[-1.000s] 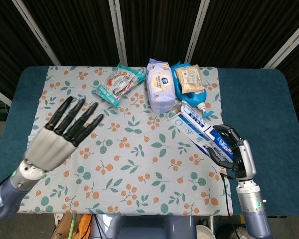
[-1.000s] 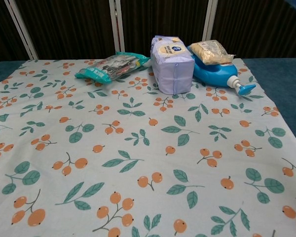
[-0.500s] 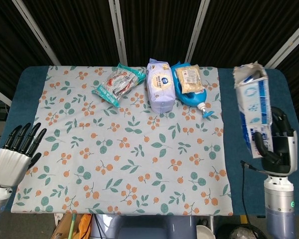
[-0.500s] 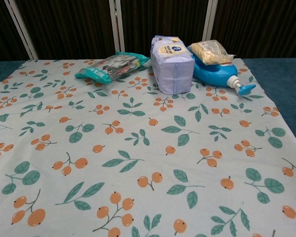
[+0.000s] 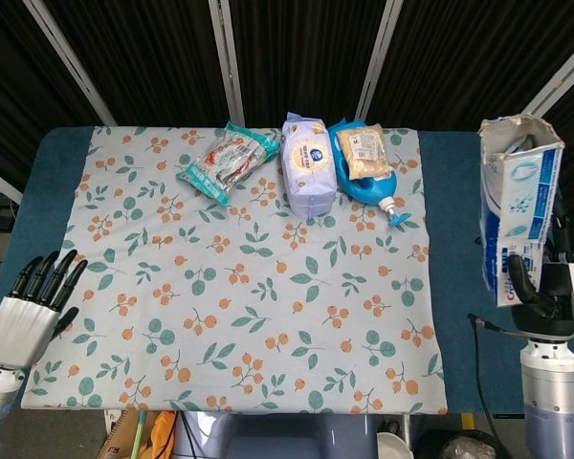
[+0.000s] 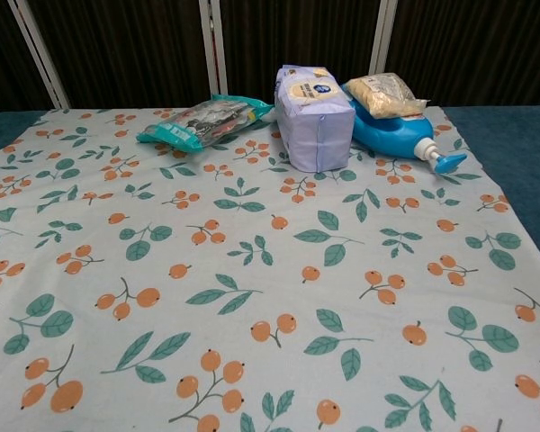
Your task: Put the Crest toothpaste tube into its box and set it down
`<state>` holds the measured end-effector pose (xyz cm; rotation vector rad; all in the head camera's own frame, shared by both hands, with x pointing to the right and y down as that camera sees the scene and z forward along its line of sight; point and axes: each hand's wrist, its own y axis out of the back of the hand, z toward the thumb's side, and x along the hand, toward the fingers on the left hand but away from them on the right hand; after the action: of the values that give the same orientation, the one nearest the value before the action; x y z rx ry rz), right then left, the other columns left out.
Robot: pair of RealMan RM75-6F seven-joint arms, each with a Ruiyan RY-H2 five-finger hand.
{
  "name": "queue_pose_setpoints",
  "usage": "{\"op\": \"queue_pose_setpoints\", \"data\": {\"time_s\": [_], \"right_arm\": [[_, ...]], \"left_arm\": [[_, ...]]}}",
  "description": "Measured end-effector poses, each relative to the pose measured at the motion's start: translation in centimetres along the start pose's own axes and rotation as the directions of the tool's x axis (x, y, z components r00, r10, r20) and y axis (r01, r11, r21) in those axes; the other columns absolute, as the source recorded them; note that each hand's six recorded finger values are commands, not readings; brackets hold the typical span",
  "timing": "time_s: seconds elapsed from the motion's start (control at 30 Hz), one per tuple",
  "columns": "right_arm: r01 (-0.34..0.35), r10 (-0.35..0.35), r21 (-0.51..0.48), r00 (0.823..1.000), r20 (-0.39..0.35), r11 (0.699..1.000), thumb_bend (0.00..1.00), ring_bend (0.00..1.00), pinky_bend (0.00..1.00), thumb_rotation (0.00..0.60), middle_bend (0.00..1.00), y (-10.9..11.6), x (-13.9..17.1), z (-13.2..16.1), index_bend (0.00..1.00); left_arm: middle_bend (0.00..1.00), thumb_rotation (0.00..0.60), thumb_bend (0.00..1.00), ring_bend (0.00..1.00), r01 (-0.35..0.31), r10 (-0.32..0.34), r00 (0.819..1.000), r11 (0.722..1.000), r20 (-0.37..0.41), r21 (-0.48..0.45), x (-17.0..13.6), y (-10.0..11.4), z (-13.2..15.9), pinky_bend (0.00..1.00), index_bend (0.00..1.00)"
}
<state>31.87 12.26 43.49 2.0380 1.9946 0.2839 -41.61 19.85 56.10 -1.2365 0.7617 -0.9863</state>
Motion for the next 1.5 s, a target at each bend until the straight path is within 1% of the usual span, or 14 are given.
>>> {"op": "queue_pose_setpoints", "data": {"time_s": [0.07, 0.2, 0.3, 0.47, 0.63, 0.73, 0.83, 0.9, 1.03, 1.13, 1.23, 1.27, 1.37, 1.5], "right_arm": [[0.006, -0.006, 0.001, 1.0, 0.004, 1.0, 0.34, 0.46, 0.56, 0.6, 0.49, 0.1, 0.0, -0.1, 0.29], [0.011, -0.011, 0.012, 1.0, 0.019, 1.0, 0.34, 0.41, 0.56, 0.6, 0.48, 0.2, 0.0, -0.5, 0.26], [0.011, -0.011, 0.0, 0.999, 0.035, 1.0, 0.34, 0.45, 0.56, 0.6, 0.48, 0.0, 0.1, -0.9, 0.27], [0.017, -0.017, 0.0, 1.0, 0.024, 1.0, 0.34, 0.46, 0.56, 0.6, 0.49, -0.1, 0.1, -0.8, 0.28], [0.03, -0.03, 0.011, 0.999, 0.026, 1.0, 0.39, 0.52, 0.61, 0.6, 0.56, 0.1, 0.2, -0.9, 0.36], [0.032, -0.034, 0.046, 0.999, 0.039, 0.998, 0.39, 0.52, 0.61, 0.6, 0.56, 0.2, 0.2, -1.1, 0.36], [0.018, -0.027, 0.12, 0.997, 0.078, 0.993, 0.39, 0.52, 0.61, 0.6, 0.56, 0.3, 0.3, -2.0, 0.36], [-0.005, -0.019, 0.193, 0.992, 0.123, 0.981, 0.39, 0.52, 0.61, 0.6, 0.56, 0.4, 0.5, -3.0, 0.36], [-0.074, -0.006, 0.347, 0.974, 0.225, 0.935, 0.39, 0.52, 0.61, 0.6, 0.56, 0.6, 1.4, -5.9, 0.36], [-0.143, -0.001, 0.452, 0.953, 0.302, 0.88, 0.39, 0.52, 0.61, 0.6, 0.56, 0.7, 2.4, -8.7, 0.37], [-0.215, 0.003, 0.54, 0.931, 0.366, 0.814, 0.39, 0.52, 0.61, 0.6, 0.56, 0.7, 3.7, -11.5, 0.37], [-0.243, 0.004, 0.57, 0.922, 0.387, 0.785, 0.39, 0.52, 0.61, 0.6, 0.56, 0.7, 4.2, -12.6, 0.37], [-0.303, 0.001, 0.627, 0.901, 0.434, 0.718, 0.39, 0.52, 0.61, 0.6, 0.56, 0.8, 5.6, -15.4, 0.37], [-0.355, -0.007, 0.663, 0.879, 0.477, 0.659, 0.39, 0.52, 0.61, 0.6, 0.56, 0.9, 7.3, -18.3, 0.37]], "left_arm": [[0.07, 0.6, 0.0, 0.13, 0.004, -0.004, 1.0, 1.0, -0.006, -0.002, 0.0, -0.1, -0.1, 0.21, 0.07], [0.07, 0.6, 0.0, 0.13, 0.007, -0.007, 1.0, 1.0, -0.012, -0.008, 0.0, -0.1, -0.2, 0.21, 0.07], [0.07, 0.6, 0.0, 0.13, 0.009, -0.009, 1.0, 1.0, -0.013, -0.011, 0.0, -0.2, -0.2, 0.21, 0.07], [0.07, 0.6, 0.0, 0.13, 0.013, -0.013, 1.0, 1.0, -0.011, -0.012, 0.0, -0.2, -0.1, 0.21, 0.07], [0.07, 0.6, 0.0, 0.13, 0.014, -0.015, 1.0, 1.0, -0.01, -0.011, 0.0, -0.2, -0.1, 0.21, 0.07], [0.07, 0.6, 0.0, 0.13, 0.014, -0.015, 1.0, 1.0, -0.01, -0.012, 0.0, -0.2, -0.1, 0.21, 0.08], [0.07, 0.6, 0.0, 0.13, 0.015, -0.015, 1.0, 1.0, -0.008, -0.014, 0.1, -0.2, 0.0, 0.21, 0.08], [0.07, 0.6, 0.0, 0.13, 0.014, -0.014, 1.0, 1.0, -0.006, -0.017, 0.1, -0.2, 0.1, 0.21, 0.08], [0.07, 0.6, 0.0, 0.13, 0.01, -0.01, 1.0, 1.0, -0.002, -0.023, 0.1, -0.1, 0.1, 0.21, 0.08], [0.07, 0.6, 0.0, 0.13, 0.007, -0.007, 1.0, 1.0, -0.003, -0.03, 0.1, 0.0, 0.0, 0.21, 0.08], [0.07, 0.6, 0.0, 0.13, 0.007, -0.007, 1.0, 0.999, -0.004, -0.037, 0.1, 0.0, 0.0, 0.21, 0.08], [0.07, 0.6, 0.0, 0.13, 0.007, -0.007, 1.0, 0.999, -0.004, -0.039, 0.1, 0.0, 0.0, 0.21, 0.08], [0.07, 0.6, 0.0, 0.13, 0.01, -0.01, 1.0, 0.999, -0.001, -0.043, 0.1, -0.1, 0.0, 0.21, 0.08], [0.07, 0.6, 0.0, 0.13, 0.01, -0.01, 1.0, 0.999, 0.006, -0.048, 0.2, -0.1, 0.2, 0.21, 0.08]]}}
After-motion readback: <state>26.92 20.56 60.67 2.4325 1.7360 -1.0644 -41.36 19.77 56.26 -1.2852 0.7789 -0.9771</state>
